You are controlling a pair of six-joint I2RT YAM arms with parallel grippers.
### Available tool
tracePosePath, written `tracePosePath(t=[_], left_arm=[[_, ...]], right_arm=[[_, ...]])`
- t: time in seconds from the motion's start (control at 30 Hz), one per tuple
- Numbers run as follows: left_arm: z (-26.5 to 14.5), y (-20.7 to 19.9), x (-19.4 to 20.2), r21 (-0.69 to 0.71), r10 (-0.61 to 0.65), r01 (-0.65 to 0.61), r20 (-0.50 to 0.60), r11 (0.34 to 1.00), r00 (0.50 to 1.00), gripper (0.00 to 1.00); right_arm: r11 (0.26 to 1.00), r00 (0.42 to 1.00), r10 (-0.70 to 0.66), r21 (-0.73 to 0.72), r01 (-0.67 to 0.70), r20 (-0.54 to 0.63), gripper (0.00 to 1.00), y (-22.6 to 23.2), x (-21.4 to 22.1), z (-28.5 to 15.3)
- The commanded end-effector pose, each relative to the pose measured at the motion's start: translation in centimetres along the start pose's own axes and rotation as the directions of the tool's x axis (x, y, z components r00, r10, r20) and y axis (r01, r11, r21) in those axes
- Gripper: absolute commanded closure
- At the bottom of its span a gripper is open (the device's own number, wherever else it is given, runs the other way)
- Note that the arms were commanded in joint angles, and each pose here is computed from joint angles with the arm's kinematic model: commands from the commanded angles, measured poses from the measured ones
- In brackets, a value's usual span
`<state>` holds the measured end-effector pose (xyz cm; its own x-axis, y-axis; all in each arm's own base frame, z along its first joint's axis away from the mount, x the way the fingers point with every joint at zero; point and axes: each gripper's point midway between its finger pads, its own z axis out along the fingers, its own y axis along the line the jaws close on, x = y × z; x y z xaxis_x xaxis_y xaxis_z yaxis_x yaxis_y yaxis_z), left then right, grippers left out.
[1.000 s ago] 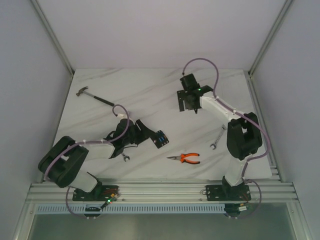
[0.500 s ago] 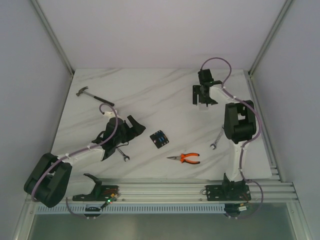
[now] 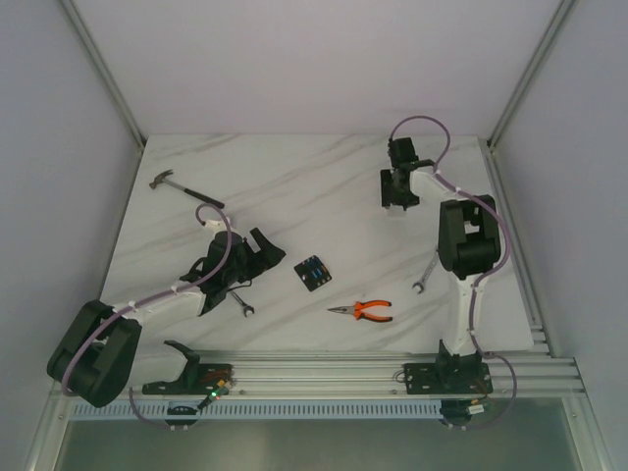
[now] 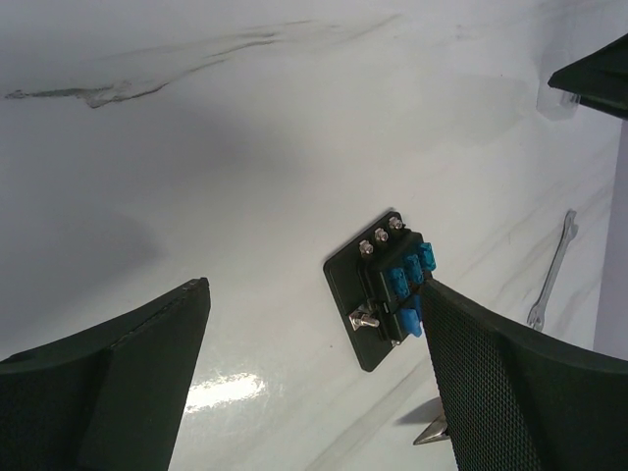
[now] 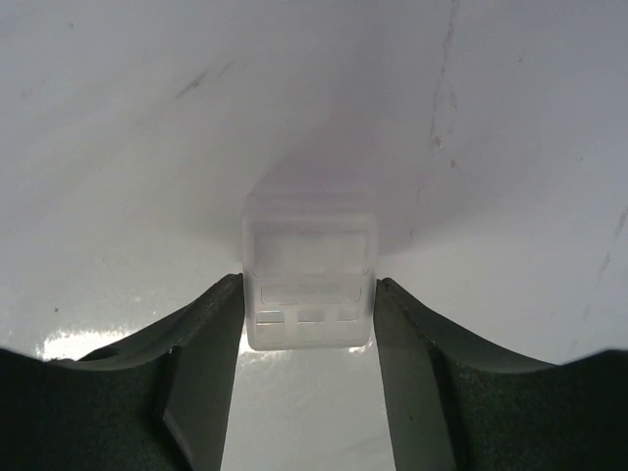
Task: Snap on the fuse box
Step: Pick up the fuse box cover from the center of the board.
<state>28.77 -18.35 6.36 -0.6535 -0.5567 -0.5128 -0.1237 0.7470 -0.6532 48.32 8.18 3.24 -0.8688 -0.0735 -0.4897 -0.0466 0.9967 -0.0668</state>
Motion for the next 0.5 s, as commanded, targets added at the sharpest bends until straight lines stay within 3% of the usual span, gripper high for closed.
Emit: tracePosePath(t=[0.0,0.47], left_arm=[[-0.1,0.6,0.5,-0.012,0.007,-0.007,-0.021,1.000,1.000,0.04],[0.2,0.7,1.2,-0.006,-0.028,0.028,-0.047,1.000,0.998,0.00]], right_arm=[[0.999,0.999,-0.033,-0.039,0.034,0.013,0.59,1.5,0.5,-2.4],[0.927,0.958,-0.271,-0.243,0.285,0.090,0.61,14.9,7.9,-13.3]])
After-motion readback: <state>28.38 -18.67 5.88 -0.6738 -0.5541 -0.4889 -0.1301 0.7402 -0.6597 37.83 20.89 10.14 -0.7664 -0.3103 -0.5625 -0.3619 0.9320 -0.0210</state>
